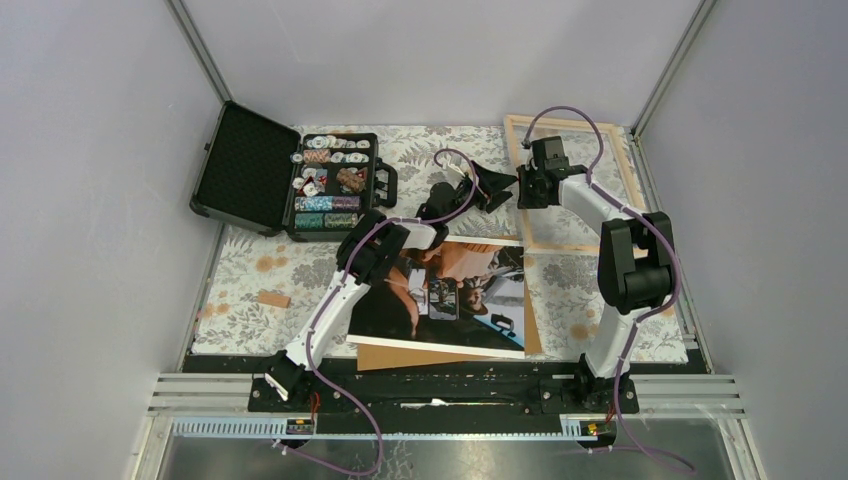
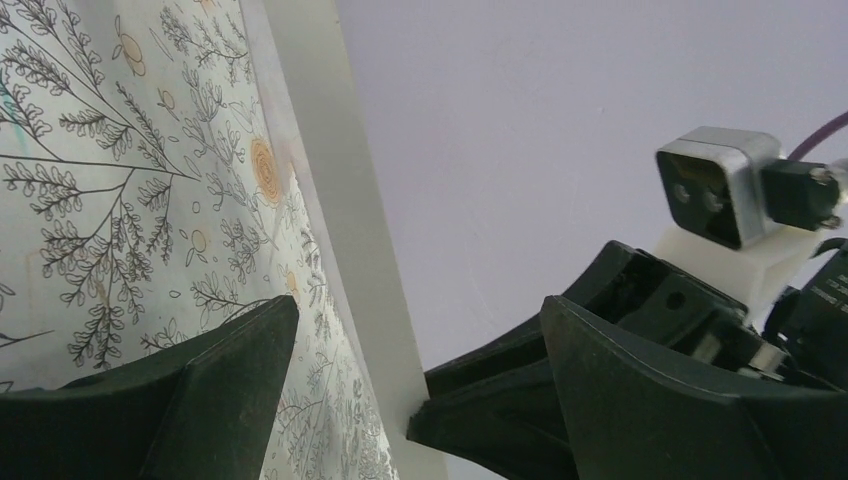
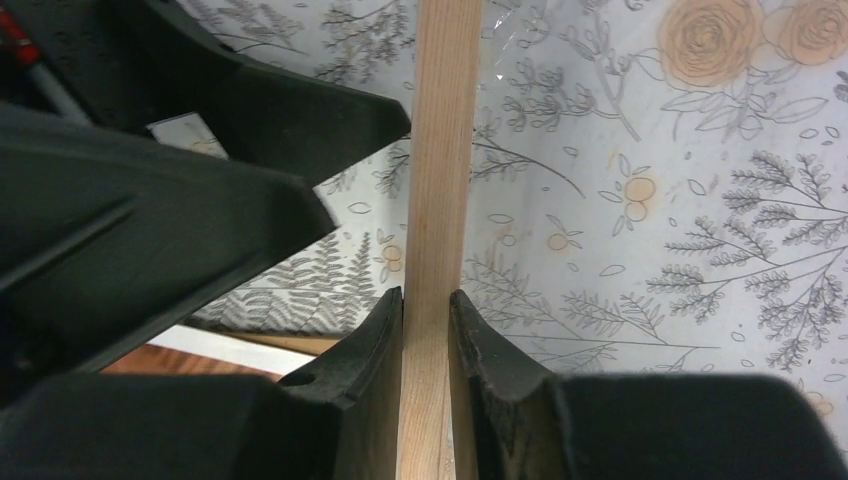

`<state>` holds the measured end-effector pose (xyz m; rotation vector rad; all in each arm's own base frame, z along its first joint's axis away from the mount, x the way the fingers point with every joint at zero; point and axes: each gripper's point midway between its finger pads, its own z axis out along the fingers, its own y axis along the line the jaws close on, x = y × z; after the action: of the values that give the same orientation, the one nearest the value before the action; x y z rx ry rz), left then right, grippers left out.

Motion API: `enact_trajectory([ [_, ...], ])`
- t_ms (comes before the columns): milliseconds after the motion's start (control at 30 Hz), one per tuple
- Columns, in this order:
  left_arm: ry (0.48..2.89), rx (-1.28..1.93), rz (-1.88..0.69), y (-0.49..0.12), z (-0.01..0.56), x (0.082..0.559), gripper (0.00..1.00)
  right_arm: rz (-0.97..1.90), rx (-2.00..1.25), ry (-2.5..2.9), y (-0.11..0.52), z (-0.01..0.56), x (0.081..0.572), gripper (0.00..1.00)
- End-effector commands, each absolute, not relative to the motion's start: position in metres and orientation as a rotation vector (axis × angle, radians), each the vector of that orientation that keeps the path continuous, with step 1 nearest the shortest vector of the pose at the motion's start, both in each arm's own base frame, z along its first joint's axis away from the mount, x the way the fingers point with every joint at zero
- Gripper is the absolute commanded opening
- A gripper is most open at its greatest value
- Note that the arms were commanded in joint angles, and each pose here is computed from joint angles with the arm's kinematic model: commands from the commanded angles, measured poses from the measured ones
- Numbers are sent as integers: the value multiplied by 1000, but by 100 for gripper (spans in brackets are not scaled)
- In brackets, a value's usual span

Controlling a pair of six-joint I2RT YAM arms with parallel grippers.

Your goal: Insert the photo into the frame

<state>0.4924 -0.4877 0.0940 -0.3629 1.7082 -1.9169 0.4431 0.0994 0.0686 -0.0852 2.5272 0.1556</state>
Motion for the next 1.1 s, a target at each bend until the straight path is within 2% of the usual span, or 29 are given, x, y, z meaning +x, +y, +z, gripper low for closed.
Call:
enact_trajectory([
  [0, 1792, -354, -1921, -487, 72, 483, 96, 288, -206, 2362, 132, 120, 452, 0],
  [433, 1759, -332, -1967, -487, 76, 479, 86, 340, -223, 2375, 139, 113, 448, 0],
  [700, 1723, -328, -2007, -495, 80, 481, 70, 350, -241, 2382, 145, 110, 446, 0],
  [767, 1706, -322, -2019, -495, 83, 480, 70, 349, -243, 2384, 145, 109, 445, 0],
  [900, 1700, -305, -2020, -497, 85, 482, 77, 345, -240, 2389, 144, 107, 445, 0],
  [1067, 1690, -339, -2018, -498, 84, 488, 67, 353, -246, 2387, 146, 109, 444, 0],
])
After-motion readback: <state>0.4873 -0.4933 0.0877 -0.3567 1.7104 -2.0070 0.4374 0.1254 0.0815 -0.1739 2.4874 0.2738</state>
